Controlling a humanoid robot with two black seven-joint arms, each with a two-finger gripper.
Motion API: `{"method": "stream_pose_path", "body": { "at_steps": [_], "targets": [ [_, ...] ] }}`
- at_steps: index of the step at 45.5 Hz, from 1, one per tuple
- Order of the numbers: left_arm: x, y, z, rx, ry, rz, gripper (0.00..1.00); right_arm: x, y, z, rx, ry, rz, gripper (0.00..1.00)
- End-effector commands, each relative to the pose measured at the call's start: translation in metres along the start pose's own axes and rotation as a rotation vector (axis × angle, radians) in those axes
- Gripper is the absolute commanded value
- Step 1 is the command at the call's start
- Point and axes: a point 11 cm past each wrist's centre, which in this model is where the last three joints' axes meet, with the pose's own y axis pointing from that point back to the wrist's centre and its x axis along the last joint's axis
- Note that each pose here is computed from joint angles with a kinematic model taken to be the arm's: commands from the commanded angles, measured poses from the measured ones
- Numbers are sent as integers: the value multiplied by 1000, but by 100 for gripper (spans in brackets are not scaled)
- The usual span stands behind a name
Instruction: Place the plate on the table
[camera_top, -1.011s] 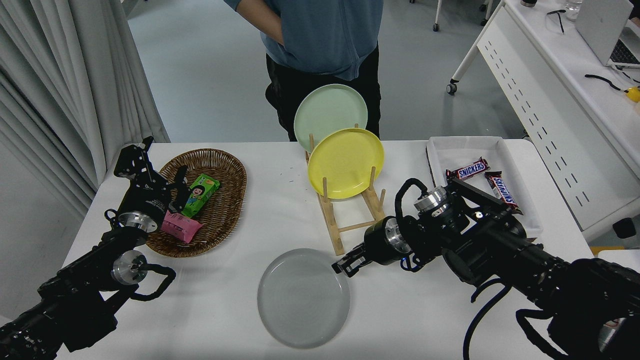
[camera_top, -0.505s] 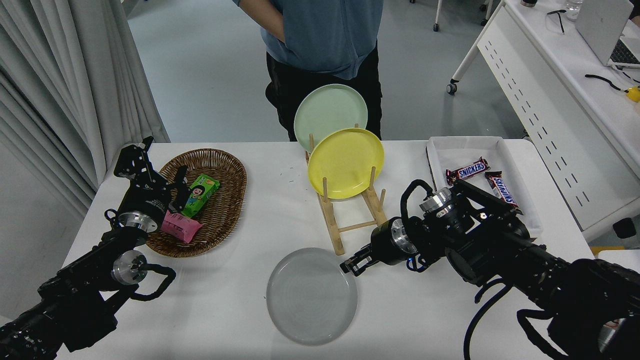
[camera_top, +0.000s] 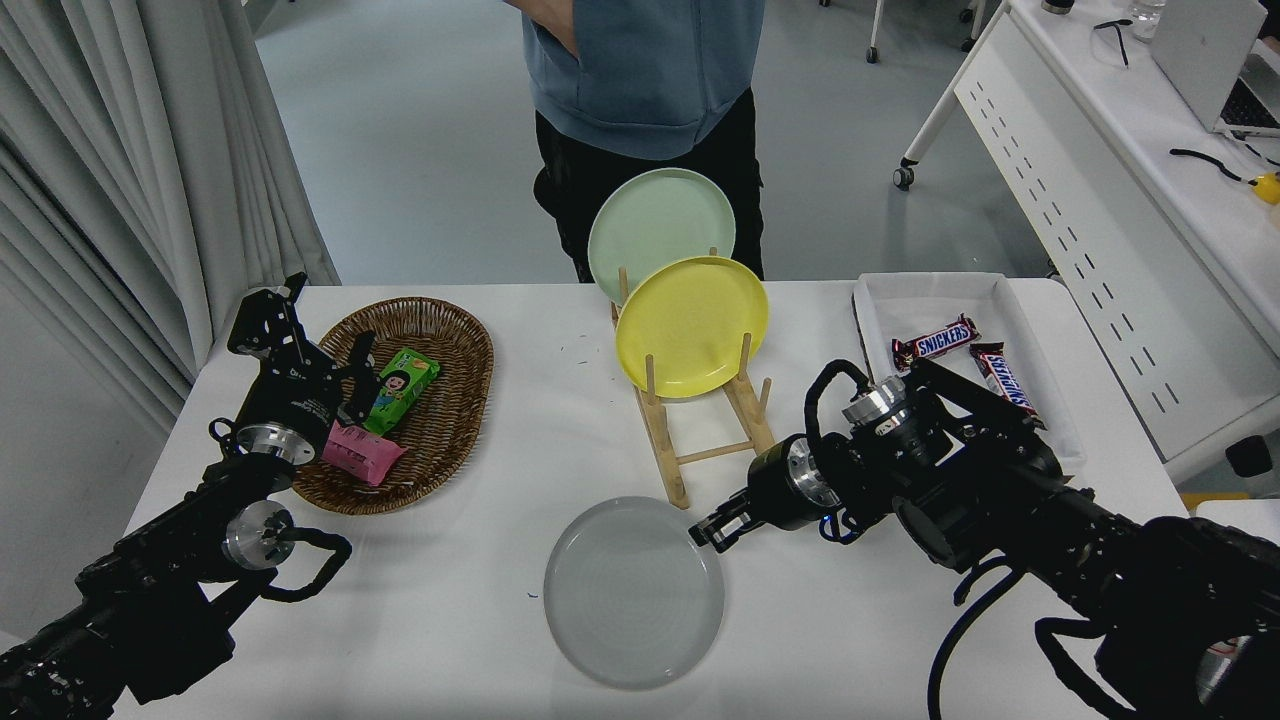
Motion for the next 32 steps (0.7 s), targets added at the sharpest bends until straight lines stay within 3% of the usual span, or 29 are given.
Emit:
{"method": "stream_pose_path", "body": {
  "at_steps": [1, 23, 24, 32],
  "targets": [
    [0, 0, 0, 0, -1, -1, 100, 0, 0, -1, 4, 3, 3, 0],
    [0, 0, 0, 0, 0, 0, 100, -1, 1, 0, 5, 10, 2, 0],
    [0, 0, 0, 0, 0, 0, 100, -1, 1, 0, 5, 11, 2, 2],
    [0, 0, 0, 0, -1, -1, 100, -3, 2, 1, 1, 9, -5, 47]
  ]
}}
